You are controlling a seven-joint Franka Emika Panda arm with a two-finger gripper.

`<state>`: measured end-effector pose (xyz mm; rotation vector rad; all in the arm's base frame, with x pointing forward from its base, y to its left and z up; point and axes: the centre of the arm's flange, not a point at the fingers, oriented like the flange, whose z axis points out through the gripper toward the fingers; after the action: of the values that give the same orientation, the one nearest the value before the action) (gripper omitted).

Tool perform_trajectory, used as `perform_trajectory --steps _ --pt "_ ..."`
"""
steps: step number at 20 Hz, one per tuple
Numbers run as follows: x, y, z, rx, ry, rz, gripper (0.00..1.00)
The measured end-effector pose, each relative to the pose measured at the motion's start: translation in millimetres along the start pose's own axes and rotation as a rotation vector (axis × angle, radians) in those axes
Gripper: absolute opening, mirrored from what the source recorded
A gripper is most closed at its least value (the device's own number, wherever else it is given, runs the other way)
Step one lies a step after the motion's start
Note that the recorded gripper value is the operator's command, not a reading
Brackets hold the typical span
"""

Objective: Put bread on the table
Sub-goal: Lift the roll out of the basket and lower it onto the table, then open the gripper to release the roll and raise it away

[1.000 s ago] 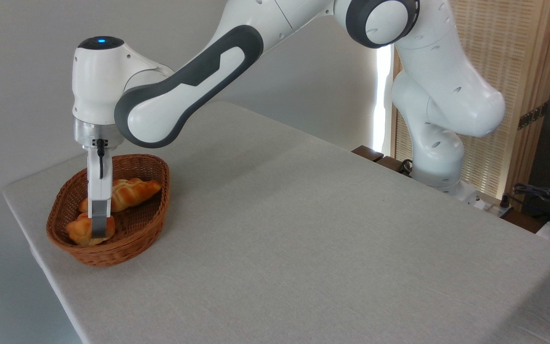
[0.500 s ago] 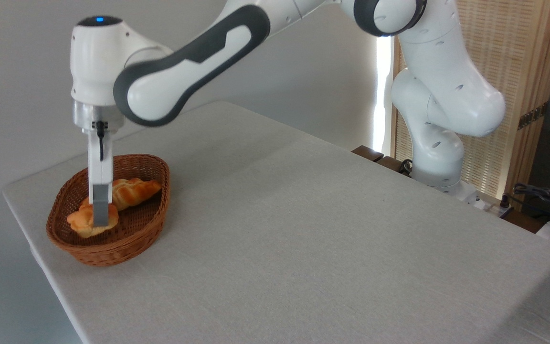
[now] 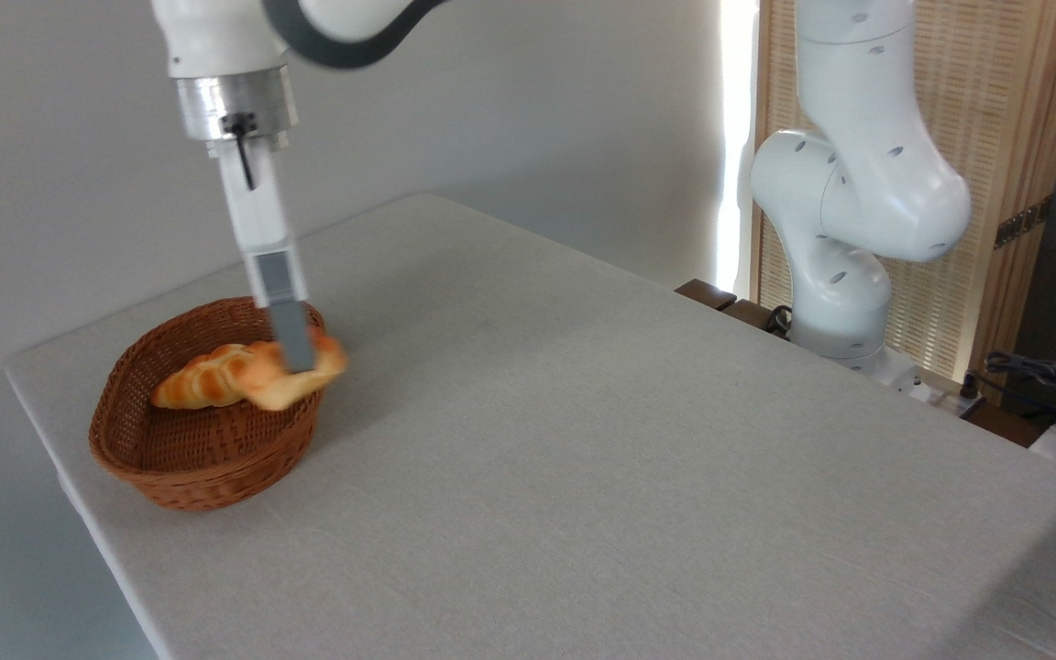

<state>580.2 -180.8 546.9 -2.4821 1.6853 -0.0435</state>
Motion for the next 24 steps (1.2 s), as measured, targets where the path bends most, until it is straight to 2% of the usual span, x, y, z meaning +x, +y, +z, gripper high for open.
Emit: perform_trajectory --steps 2,3,6,13,24 --pt "-27.7 9.6 2.6 -0.043 -0.06 0.109 0.59" --pt "-38.6 15.9 8.0 -0.06 -0.08 0.154 0.64" --pt "-54.0 38.0 33.1 -0.108 -0.122 0.227 0.98" --pt "-42.2 66.0 81.3 -0.139 -0.137 0.29 1.0" --pt "-41.9 73.2 93.6 -0.162 -0.149 0.314 1.0"
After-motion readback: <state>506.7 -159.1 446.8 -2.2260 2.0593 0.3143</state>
